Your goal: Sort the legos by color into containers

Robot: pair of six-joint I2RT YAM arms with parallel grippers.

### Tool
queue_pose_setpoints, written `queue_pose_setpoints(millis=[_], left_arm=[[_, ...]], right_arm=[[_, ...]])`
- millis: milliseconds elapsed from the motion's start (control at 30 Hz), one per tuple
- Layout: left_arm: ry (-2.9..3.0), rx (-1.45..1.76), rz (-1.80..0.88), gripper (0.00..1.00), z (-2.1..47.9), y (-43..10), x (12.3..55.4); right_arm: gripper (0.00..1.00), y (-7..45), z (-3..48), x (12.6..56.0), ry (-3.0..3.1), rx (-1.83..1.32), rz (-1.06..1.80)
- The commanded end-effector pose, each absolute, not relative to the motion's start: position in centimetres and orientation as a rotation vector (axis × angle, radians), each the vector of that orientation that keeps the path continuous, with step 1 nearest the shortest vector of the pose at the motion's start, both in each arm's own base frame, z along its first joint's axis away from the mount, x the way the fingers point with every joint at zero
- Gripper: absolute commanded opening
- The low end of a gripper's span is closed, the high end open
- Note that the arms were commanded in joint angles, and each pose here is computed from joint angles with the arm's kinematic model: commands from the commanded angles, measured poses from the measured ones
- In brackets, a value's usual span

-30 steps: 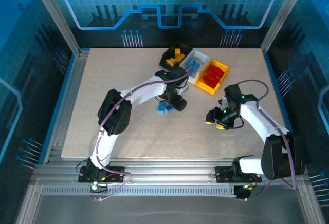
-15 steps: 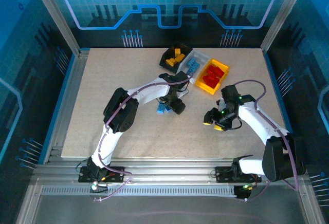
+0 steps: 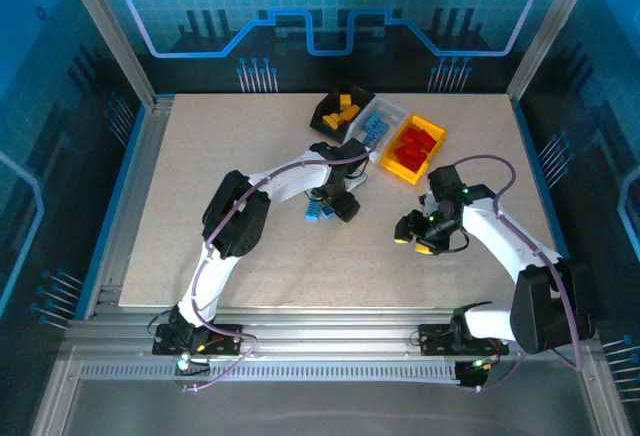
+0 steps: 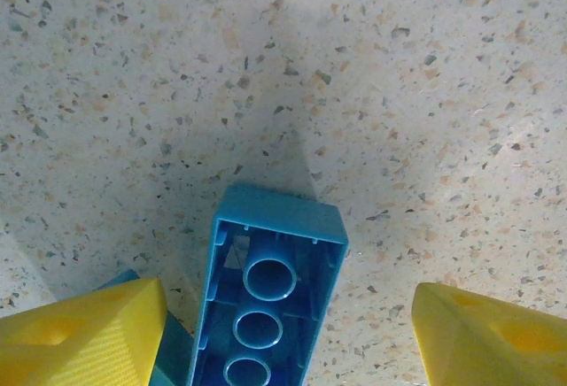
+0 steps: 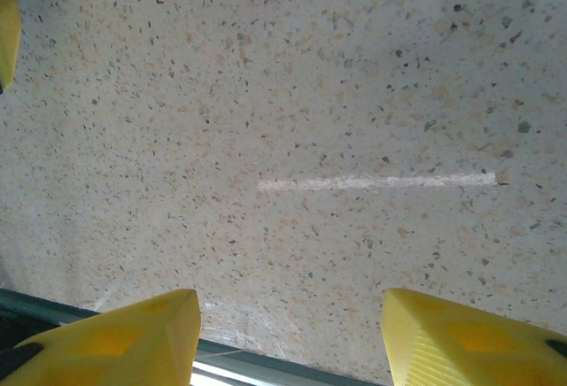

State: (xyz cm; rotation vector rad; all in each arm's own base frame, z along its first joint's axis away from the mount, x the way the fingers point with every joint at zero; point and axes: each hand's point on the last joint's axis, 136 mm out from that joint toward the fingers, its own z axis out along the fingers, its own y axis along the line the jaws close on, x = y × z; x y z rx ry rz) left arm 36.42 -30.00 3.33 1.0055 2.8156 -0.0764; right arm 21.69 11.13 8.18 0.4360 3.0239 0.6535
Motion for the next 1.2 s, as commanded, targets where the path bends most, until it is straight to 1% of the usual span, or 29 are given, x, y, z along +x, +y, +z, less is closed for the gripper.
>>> queue_pose_setpoints(millis=[0,167,333,467,700,800,1000,1167], left_arm=[[2.837,1.051,-0.053,0.72,2.7,-29.7,35.6],[2.852,1.048,-0.050,0.67,2.3,-29.4,35.2],[2.864,1.038,-0.049,0.64,2.1,-29.0,34.8],[2.870,1.030,-0.048,0.58,2.0,-28.8,34.6],[2.881,0.980,-0.062,0.43,2.1,-28.6,34.2],[2.892,0.954,-0.076,0.38,2.0,-28.3,33.8],[2.912,0.841,-0.177,0.35,2.9,-28.1,33.5],[2.921,0.717,-0.320,0.33,4.4,-28.4,33.5]], right_arm=[[0.58,11.4,7.9,21.5,3.040,0.441,0.639],[0.58,11.6,7.7,21.5,3.043,0.439,0.633],[0.58,11.8,7.8,21.7,3.043,0.433,0.632],[0.58,12.0,7.8,21.9,3.046,0.423,0.627],[0.58,12.2,7.8,22.0,3.055,0.412,0.613],[0.58,12.3,7.8,22.0,3.057,0.412,0.616],[0.58,12.4,7.7,22.1,3.063,0.406,0.623],[0.58,12.7,7.3,22.3,3.073,0.420,0.638]])
